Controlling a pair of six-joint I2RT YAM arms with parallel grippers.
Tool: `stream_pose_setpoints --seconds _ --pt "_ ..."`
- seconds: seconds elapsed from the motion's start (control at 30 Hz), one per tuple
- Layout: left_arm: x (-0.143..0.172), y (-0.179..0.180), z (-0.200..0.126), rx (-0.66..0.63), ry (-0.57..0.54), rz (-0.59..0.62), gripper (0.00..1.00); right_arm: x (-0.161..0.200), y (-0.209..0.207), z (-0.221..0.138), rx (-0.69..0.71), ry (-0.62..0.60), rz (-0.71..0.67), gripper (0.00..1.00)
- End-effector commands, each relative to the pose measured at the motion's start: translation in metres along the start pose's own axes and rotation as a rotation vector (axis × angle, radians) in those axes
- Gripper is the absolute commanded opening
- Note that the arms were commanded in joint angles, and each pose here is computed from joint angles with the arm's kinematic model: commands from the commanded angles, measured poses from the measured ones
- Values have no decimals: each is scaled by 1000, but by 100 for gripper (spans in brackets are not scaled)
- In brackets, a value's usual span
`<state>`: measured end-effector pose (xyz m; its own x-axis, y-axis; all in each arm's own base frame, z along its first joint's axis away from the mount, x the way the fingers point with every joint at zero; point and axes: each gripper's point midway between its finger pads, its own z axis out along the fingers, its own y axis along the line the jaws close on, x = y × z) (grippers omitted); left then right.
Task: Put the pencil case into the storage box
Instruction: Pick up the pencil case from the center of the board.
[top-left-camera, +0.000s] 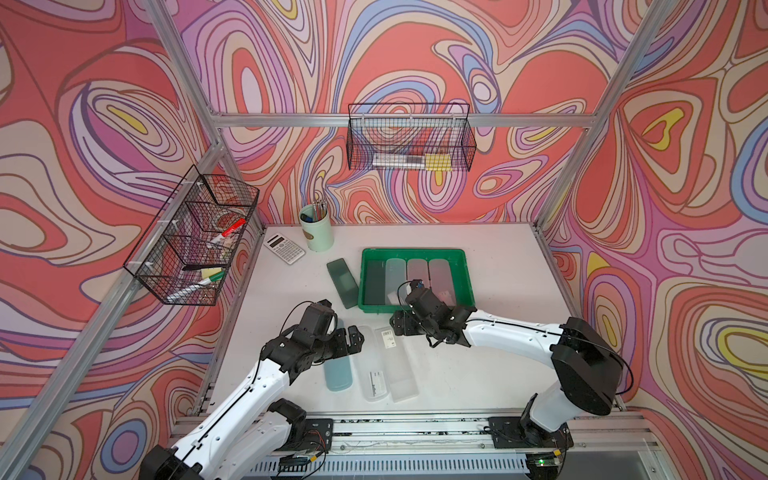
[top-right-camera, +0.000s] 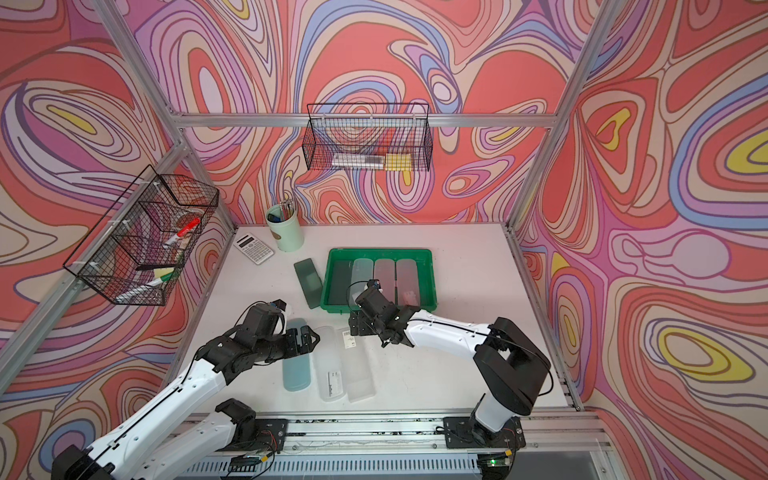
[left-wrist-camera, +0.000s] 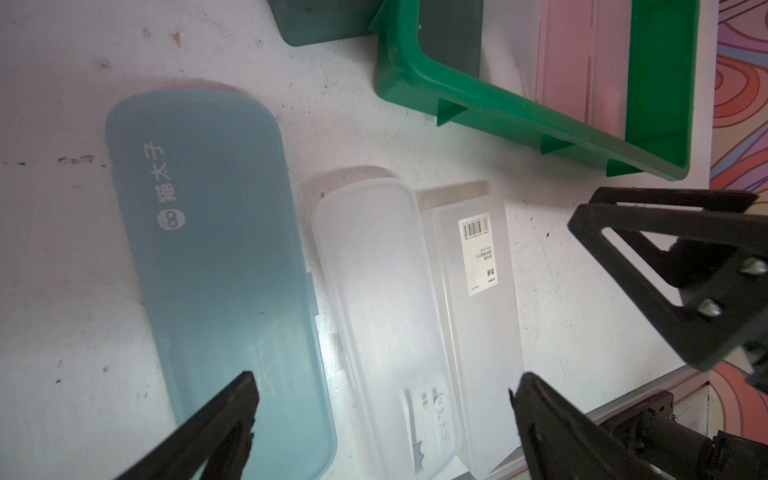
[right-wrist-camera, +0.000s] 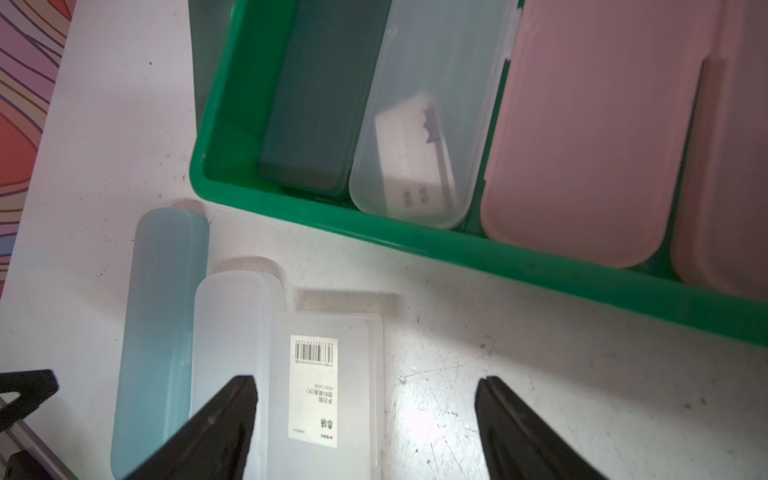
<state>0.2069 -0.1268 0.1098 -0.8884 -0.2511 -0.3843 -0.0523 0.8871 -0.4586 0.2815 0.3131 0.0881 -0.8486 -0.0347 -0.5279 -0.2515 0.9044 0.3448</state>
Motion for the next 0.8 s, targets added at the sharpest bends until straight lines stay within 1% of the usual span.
stream_pose_setpoints --seconds 0.0,0.13,0.27,0.37,0.5,0.57,0.67,0.73,0.77 --pt "-2 5 -11 -30 -22 -22 99 19 7 12 -35 41 9 85" --pt "-7 1 -14 -19 -41 -54 99 39 17 21 -37 83 -14 85" --pt "-12 -1 -14 -25 -48 -60 99 58 17 17 27 87 -57 85" --pt "-12 0 -13 -35 -35 -71 99 71 18 14 36 101 -78 85" --pt "-5 6 -8 -39 -28 -85 99 90 21 14 54 158 -123 85" --pt "-1 12 -8 -50 -41 -102 99 99 29 17 50 177 -147 85" --pt "-1 13 -15 -33 -73 -103 99 113 35 20 57 202 -163 85" --pt "-2 14 -21 -37 -90 -100 99 117 35 21 63 209 -153 85" --pt "-3 14 -24 -39 -96 -98 99 123 28 27 88 226 -153 85"
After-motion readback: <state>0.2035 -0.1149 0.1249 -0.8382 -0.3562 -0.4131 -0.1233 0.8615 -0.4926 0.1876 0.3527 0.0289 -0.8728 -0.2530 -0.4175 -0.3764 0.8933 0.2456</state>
